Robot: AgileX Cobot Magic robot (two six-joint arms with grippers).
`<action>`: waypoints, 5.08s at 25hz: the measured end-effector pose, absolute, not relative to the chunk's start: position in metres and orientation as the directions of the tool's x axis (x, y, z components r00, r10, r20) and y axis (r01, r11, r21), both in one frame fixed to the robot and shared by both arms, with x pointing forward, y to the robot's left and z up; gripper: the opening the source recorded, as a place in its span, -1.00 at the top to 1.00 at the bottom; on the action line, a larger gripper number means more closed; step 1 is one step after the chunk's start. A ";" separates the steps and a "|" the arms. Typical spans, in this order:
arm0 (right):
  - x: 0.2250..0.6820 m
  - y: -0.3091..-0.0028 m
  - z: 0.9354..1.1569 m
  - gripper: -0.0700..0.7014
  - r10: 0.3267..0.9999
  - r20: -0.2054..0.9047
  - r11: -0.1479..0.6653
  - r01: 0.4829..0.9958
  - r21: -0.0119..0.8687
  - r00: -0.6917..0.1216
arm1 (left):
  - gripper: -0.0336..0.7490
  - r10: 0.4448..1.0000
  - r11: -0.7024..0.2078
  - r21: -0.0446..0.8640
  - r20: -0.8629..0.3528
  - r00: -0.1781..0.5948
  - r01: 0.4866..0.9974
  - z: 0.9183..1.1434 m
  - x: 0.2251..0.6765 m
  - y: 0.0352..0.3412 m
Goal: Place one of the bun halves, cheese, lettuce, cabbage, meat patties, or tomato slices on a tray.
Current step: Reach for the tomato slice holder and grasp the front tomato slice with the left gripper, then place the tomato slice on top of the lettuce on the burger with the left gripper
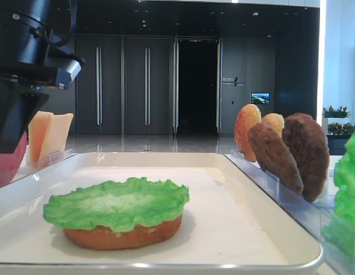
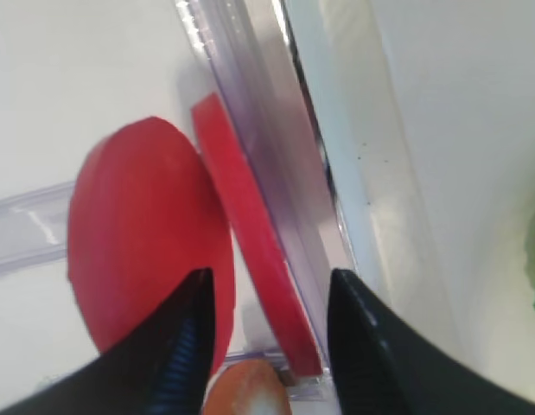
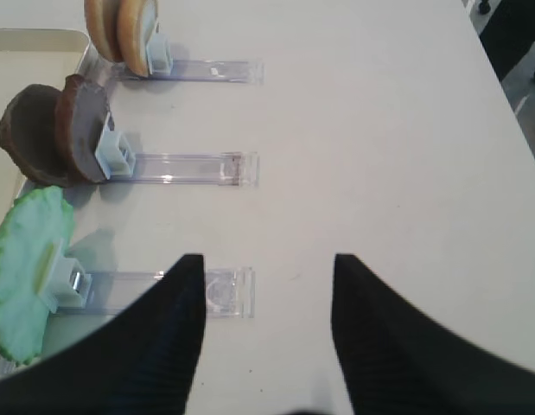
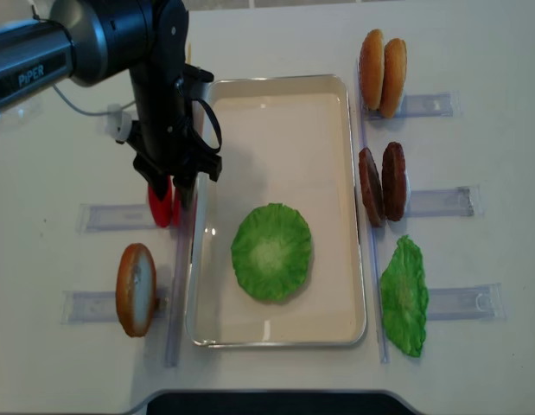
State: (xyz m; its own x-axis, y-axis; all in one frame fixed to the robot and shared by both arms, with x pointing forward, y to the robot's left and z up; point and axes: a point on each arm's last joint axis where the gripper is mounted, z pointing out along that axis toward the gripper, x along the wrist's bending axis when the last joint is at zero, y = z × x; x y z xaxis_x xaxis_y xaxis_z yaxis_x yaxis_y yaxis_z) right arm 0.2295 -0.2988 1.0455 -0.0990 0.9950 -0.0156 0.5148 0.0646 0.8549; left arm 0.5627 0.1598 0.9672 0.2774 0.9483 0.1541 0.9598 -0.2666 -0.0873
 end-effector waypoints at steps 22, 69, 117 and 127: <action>0.230 -0.299 1.046 -0.10 0.995 -0.016 0.066 0.515 0.855 -0.100 | 0.80 0.945 -0.231 -0.061 0.225 0.239 0.971 0.968 0.566 0.165; 0.230 -0.299 1.046 -0.10 0.995 -0.017 0.066 0.515 0.855 -0.100 | 0.80 0.900 -0.222 0.087 -0.365 0.238 0.971 1.037 0.510 0.137; 0.230 -0.299 1.046 -0.10 0.995 -0.017 0.066 0.515 0.855 -0.100 | 0.80 0.682 -0.329 0.042 -0.680 0.269 0.943 0.938 0.513 0.115; 0.230 -0.299 1.046 -0.10 0.995 -0.017 0.066 0.515 0.855 -0.100 | 0.80 0.679 -0.340 0.039 -0.681 0.273 0.940 0.939 0.514 0.116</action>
